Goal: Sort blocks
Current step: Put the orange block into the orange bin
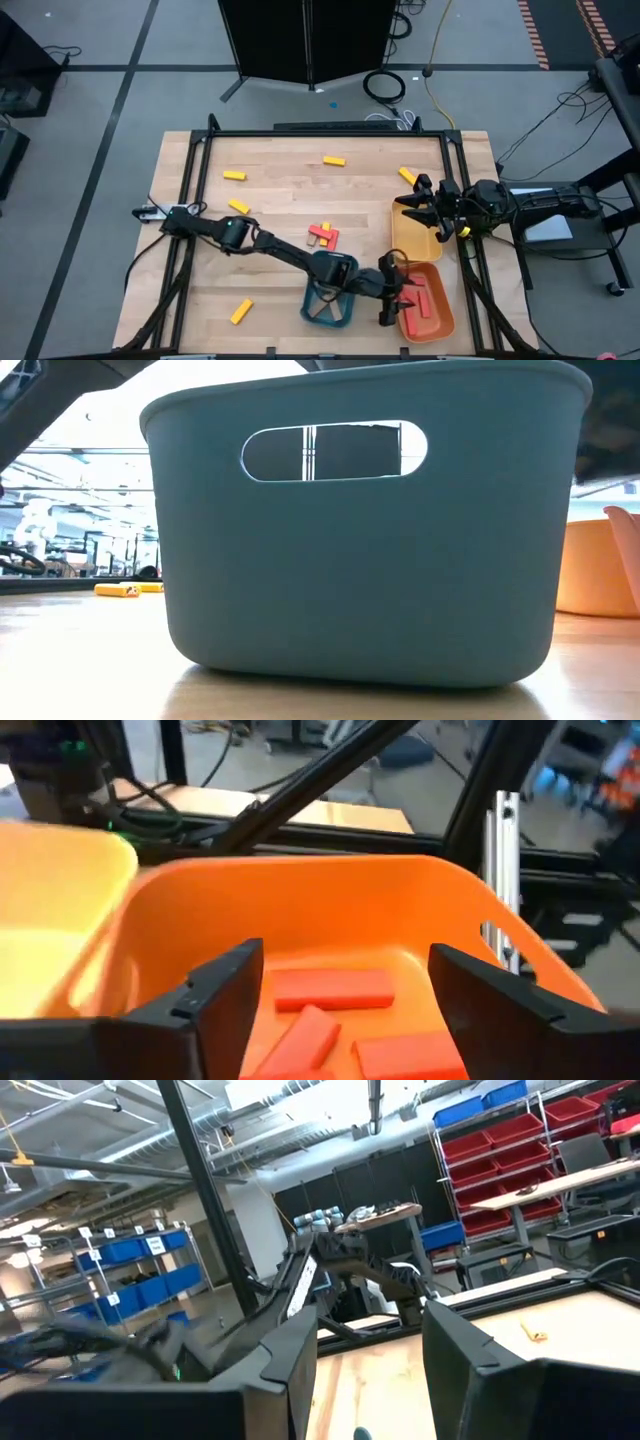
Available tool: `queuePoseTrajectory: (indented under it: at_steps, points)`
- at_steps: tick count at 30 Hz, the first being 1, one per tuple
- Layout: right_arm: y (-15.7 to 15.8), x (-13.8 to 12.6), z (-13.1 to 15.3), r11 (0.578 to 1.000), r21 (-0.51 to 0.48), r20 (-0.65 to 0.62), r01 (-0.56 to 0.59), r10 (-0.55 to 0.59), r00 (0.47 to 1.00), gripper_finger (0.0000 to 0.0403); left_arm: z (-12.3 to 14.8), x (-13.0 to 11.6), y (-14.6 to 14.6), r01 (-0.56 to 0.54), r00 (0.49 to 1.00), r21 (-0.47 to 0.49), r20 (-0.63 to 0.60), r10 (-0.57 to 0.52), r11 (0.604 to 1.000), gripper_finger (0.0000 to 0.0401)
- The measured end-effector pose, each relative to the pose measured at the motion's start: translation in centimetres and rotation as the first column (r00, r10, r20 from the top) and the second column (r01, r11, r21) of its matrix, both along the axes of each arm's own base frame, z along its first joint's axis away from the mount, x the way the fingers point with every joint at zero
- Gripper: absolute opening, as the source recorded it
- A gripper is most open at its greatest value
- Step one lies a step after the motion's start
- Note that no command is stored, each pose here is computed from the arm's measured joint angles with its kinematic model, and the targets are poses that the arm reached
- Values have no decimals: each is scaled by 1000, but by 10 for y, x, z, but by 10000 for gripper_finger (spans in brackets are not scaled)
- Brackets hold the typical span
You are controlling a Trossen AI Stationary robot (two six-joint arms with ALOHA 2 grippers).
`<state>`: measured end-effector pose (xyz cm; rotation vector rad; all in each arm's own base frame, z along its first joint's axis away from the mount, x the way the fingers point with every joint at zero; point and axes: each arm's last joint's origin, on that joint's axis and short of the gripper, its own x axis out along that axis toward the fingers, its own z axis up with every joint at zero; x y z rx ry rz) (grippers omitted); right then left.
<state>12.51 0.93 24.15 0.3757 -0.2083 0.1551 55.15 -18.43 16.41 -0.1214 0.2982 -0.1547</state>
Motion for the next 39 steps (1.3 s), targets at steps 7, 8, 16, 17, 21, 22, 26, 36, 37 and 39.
queuePoseTrajectory:
  at_steps: [7, 8, 16, 17, 21, 22, 26, 36, 37, 39]
  points:
    - [0, -1, -3, 1000, -3, -33, -3, 3, 999, 109, 72, -39, 19, 90, 966, 312, -259, -7, 946, 280]
    - [0, -1, -4, 1000, -4, -48, -4, 3, 999, 109, 83, -50, 23, 100, 948, 364, -316, 22, 926, 278]
    - [0, 2, -24, 993, -119, -231, 1, -29, 972, 109, 132, -119, 85, 206, 706, 532, -662, 252, 822, 273]
    - [0, 1, -25, 991, -134, -247, -1, -32, 969, 109, 138, -123, 95, 204, 690, 533, -673, 265, 821, 273]
    - [0, 2, -30, 987, -158, -292, -8, -39, 955, 109, 145, -128, 142, 191, 624, 519, -719, 305, 833, 273]
    - [0, 2, -31, 986, -165, -299, -10, -40, 953, 109, 142, -127, 153, 193, 602, 496, -741, 297, 846, 273]
    - [0, 2, -36, 982, -188, -347, -22, -46, 937, 109, 114, -122, 183, 197, 562, 421, -789, 249, 885, 273]
    - [0, 2, -45, 973, -228, -426, -43, -60, 903, 109, 63, -124, 189, 250, 535, 316, -833, 142, 915, 273]
    - [-1, 2, -45, 972, -235, -425, -31, -74, 902, 109, 54, -126, 187, 265, 517, 306, -846, 132, 914, 273]
    - [-2, 2, -45, 969, -247, -423, 9, -116, 899, 109, 39, -128, 184, 285, 507, 303, -853, 126, 909, 273]
